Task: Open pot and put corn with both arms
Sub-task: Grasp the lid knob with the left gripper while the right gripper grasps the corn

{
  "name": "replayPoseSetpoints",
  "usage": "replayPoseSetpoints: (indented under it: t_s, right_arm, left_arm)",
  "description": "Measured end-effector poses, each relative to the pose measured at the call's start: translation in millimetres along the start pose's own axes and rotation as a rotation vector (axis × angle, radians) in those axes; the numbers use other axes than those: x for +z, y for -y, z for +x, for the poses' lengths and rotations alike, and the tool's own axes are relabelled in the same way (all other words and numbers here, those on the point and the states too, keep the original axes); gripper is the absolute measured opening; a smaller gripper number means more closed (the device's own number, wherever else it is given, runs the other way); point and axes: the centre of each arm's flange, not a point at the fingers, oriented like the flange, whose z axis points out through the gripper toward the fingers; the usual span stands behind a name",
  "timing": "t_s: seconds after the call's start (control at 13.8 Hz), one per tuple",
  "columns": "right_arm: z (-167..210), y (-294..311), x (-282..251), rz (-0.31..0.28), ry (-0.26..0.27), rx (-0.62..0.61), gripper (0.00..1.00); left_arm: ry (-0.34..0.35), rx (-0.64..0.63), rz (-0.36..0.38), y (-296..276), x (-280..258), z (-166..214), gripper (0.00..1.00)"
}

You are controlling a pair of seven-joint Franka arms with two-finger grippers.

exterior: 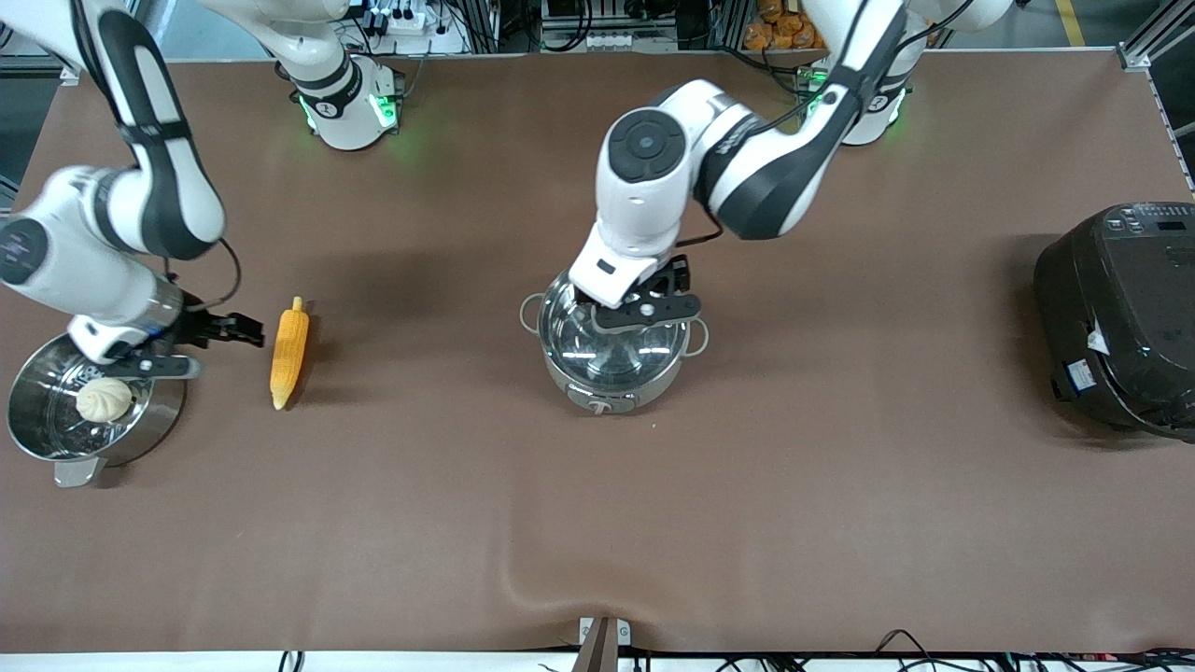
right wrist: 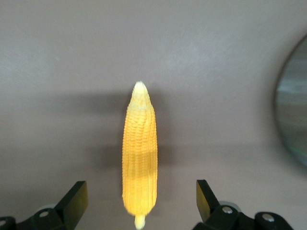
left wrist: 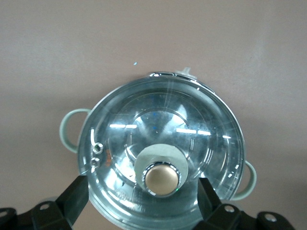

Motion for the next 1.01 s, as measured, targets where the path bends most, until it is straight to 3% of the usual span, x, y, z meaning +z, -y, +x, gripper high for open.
replayPoseSetpoints:
  t_s: [0.43, 0.58, 0.87, 1.01]
  right_arm:
    - [-5, -6, 84, 0.000, 0.029, -0.012, 1.00]
    - [-7, -10, 94, 0.004, 0.043, 0.000, 0.94]
    - [-8, -6, 95, 0.054, 0.043, 0.056, 0.49]
    - [-7, 1, 93, 0.063, 0.057, 0.057, 0.44]
  left_arm:
    - [0.005, 0.108, 0.069, -21, 47, -20, 1.00]
    - [0.007, 0.178, 0.071, -20, 49, -20, 1.00]
    - [0.015, 0.237, 0.076, -20, 54, -20, 1.00]
    - [0.022, 0.241, 0.082, -21, 61, -21, 1.00]
